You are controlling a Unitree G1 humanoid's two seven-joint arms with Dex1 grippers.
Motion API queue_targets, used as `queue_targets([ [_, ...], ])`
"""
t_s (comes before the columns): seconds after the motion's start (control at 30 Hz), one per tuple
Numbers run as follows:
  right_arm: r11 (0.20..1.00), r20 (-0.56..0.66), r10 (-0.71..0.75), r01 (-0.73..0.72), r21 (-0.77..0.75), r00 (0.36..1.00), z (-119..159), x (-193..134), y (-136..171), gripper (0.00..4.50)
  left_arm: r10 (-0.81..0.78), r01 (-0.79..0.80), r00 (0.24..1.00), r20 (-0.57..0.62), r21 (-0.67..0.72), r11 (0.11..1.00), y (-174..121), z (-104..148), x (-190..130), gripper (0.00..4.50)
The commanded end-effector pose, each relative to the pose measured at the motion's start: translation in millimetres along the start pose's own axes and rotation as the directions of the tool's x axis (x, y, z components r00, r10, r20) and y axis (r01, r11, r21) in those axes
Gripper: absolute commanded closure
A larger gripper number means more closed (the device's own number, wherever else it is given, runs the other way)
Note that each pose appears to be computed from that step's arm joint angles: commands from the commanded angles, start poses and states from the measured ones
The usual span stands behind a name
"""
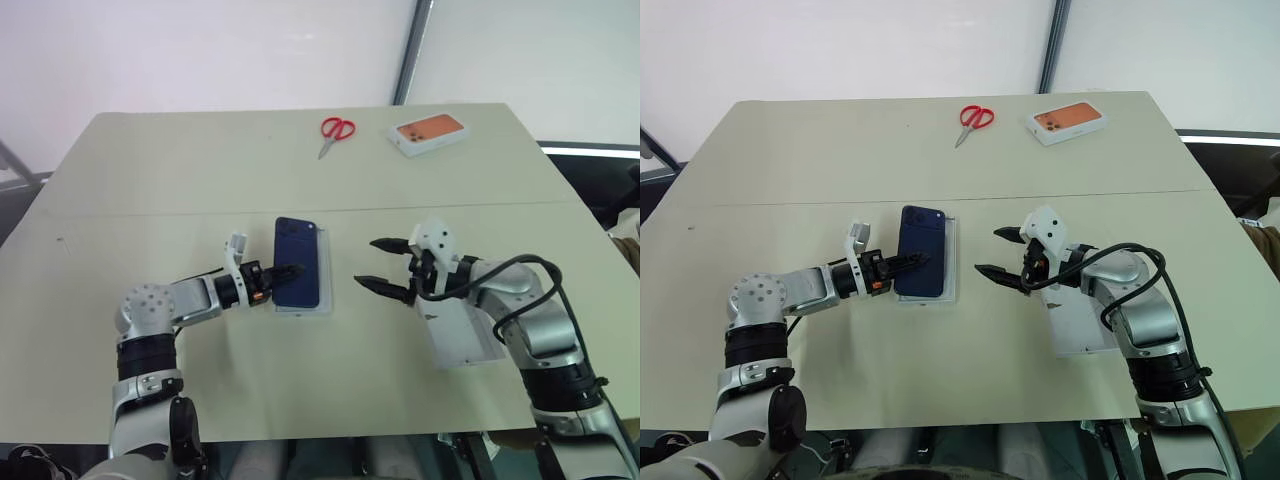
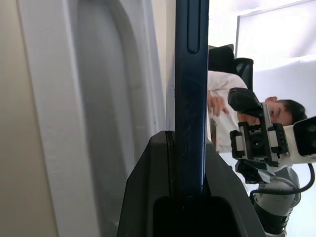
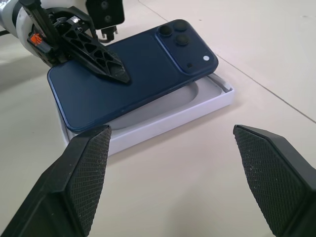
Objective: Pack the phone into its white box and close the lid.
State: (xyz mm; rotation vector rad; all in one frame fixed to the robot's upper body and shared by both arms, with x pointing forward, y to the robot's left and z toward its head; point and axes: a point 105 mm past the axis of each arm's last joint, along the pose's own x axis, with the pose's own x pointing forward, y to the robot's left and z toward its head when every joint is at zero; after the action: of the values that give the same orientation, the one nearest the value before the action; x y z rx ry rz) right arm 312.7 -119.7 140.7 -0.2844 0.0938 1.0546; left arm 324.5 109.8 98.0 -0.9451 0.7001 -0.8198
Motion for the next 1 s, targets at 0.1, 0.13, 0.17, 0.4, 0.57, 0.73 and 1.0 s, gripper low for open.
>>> queue_targets([
  [0.1,0.999,0.009,0.0,0.0,-0.046,1.0,2.5,6.8,3.3,0.31,-0.047,0.047,0.999,0.001,0.008,0.999,-9.3,3.8,4.9,3.51],
  [0.13,0.999,0.01,0.002,-0.002,-0.049,1.0,2.7,8.7,4.3,0.31,-0.045,0.045,0.999,-0.009,0.012,0.999,-10.0,2.2,6.4,3.17],
  [0.17,0.999,0.01,0.002,-0.001,-0.053,1.0,2.9,9.9,4.6,0.31,-0.039,0.04,0.999,-0.018,0.02,0.999,-10.2,1.1,7.5,2.78],
  [0.4,0.999,0.01,0.007,-0.007,-0.042,1.0,4.1,12.8,3.2,0.31,-0.063,0.069,0.995,-0.073,0.082,0.994,-27.7,1.2,7.7,1.27],
  [0.57,0.999,0.013,0.007,-0.006,-0.043,1.0,3.9,15.9,2.0,0.31,-0.056,0.066,0.995,-0.085,0.125,0.99,-33.3,1.1,2.6,1.27],
  [0.73,0.999,0.016,0.01,-0.01,-0.045,1.0,3.5,20.8,3.5,0.31,-0.04,0.053,0.996,-0.081,0.169,0.984,-37.9,2.3,-1.4,1.27],
  [1.0,0.999,0.017,0.011,-0.01,-0.033,1.0,1.6,23.6,3.9,0.31,-0.03,0.046,0.996,-0.079,0.217,0.975,-42.8,10.8,-13.2,1.27],
])
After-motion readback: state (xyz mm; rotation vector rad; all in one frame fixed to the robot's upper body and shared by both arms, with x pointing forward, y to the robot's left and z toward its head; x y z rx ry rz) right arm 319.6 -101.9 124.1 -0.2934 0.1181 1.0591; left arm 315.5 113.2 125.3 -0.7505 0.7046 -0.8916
